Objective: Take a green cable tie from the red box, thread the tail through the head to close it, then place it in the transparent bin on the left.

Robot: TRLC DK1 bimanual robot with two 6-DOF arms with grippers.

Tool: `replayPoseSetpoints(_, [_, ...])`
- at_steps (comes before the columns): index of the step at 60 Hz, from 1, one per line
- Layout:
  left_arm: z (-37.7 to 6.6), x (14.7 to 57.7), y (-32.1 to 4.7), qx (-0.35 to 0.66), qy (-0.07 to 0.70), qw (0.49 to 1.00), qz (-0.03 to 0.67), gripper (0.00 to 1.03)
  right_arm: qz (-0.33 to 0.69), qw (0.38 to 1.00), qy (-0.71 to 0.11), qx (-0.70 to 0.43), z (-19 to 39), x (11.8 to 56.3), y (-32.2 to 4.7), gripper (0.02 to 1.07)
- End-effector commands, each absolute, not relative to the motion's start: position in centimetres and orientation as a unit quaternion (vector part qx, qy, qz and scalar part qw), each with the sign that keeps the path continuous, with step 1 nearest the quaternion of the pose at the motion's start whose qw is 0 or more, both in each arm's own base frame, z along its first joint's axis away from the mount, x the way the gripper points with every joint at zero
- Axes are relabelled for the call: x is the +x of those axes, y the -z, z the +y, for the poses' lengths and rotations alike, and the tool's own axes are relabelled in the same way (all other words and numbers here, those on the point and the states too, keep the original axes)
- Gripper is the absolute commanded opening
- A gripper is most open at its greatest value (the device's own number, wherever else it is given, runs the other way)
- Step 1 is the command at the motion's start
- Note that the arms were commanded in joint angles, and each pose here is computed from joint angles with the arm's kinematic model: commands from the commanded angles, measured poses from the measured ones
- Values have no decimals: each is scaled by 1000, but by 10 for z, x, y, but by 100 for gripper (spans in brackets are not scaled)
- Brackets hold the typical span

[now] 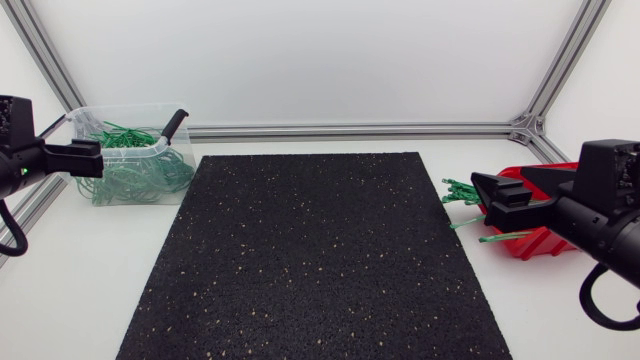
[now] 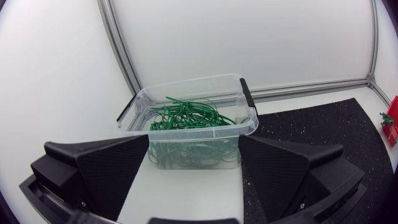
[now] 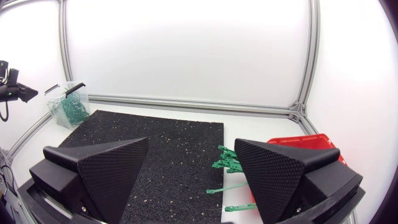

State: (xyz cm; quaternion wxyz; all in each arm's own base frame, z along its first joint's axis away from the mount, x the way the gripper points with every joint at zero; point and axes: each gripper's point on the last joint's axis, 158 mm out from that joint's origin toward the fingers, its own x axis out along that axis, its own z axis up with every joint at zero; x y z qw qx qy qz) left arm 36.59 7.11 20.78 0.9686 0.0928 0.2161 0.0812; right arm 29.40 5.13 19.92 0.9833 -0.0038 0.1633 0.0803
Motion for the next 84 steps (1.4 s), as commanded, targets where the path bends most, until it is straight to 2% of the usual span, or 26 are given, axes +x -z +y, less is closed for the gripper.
replayPoseSetpoints(1, [63, 350, -202, 99, -75, 972, 202, 100, 160, 985, -61, -14, 38, 285, -190, 103])
replayPoseSetpoints(26, [32, 292, -201, 95, -50, 988, 113, 100, 107, 994, -32, -6, 19, 267, -176, 103])
replayPoseSetpoints(62, [10, 263, -162, 39, -17, 996, 73, 100, 30, 1000, 4, 0, -2, 254, -150, 103])
replayPoseSetpoints(84, [-2, 255, -134, 3, 5, 999, 50, 100, 28, 1000, 5, 0, -2, 254, -149, 103])
